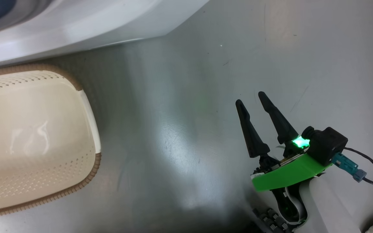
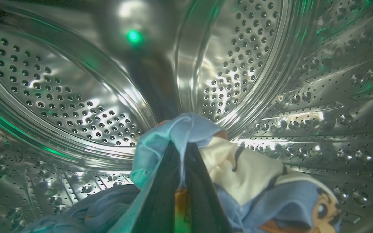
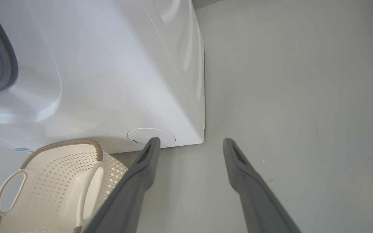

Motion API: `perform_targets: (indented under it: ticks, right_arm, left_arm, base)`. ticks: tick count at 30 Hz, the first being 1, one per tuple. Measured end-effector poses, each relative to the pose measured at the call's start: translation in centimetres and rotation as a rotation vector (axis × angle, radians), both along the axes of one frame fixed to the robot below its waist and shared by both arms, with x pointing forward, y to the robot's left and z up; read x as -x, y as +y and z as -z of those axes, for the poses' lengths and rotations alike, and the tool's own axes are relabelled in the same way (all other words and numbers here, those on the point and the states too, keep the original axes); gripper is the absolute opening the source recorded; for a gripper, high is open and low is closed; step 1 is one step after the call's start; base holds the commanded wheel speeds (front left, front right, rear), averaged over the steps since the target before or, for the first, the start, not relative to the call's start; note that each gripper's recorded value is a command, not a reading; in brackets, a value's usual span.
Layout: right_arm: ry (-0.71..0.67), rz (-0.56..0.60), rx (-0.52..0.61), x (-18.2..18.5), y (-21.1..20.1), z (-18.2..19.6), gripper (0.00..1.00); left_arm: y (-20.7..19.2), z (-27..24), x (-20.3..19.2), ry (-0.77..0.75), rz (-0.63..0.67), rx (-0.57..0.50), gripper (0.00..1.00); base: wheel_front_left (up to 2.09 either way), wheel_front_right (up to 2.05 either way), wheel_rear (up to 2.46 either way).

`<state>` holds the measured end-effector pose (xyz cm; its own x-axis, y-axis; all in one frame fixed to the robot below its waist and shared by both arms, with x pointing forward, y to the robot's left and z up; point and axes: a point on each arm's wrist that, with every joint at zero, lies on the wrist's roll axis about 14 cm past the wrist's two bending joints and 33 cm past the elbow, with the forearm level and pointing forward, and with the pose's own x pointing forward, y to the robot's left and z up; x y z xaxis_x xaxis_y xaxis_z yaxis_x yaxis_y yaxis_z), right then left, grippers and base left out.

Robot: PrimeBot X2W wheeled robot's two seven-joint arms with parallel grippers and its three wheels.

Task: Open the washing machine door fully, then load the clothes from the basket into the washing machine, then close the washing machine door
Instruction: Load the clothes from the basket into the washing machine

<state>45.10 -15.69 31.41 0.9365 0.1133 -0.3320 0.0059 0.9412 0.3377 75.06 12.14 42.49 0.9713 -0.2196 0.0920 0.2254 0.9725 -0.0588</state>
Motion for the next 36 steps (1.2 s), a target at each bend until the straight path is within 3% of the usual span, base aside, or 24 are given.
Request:
perform_targets:
  ticks: [28,29,30,36]
  right_arm:
    - [0.025,-0.001,-0.012,0.4,0.2,0.7,1.00]
    - [0.025,-0.001,-0.012,0.4,0.2,0.7,1.00]
    - [0.025,-0.001,-0.012,0.4,0.2,0.7,1.00]
    - [0.013,-0.003,-0.014,0.2,0.3,0.3,1.00]
  left_arm:
    - [-1.8,1.3,-0.9,0.030,0.065,-0.016,0.00]
    - [-1.7,1.2,-1.0,0.030,0.063,-0.015,0.57]
    - [-1.7,1.2,-1.0,0.033,0.060,-0.010,1.00]
    - [-1.3,1.8,-0.8,0.072,0.050,-0.018,1.00]
  base:
    - [0.00,0.00,0.00]
    - [0.00,0.00,0.00]
    - [0.00,0.00,0.00]
    - [0.00,0.00,0.00]
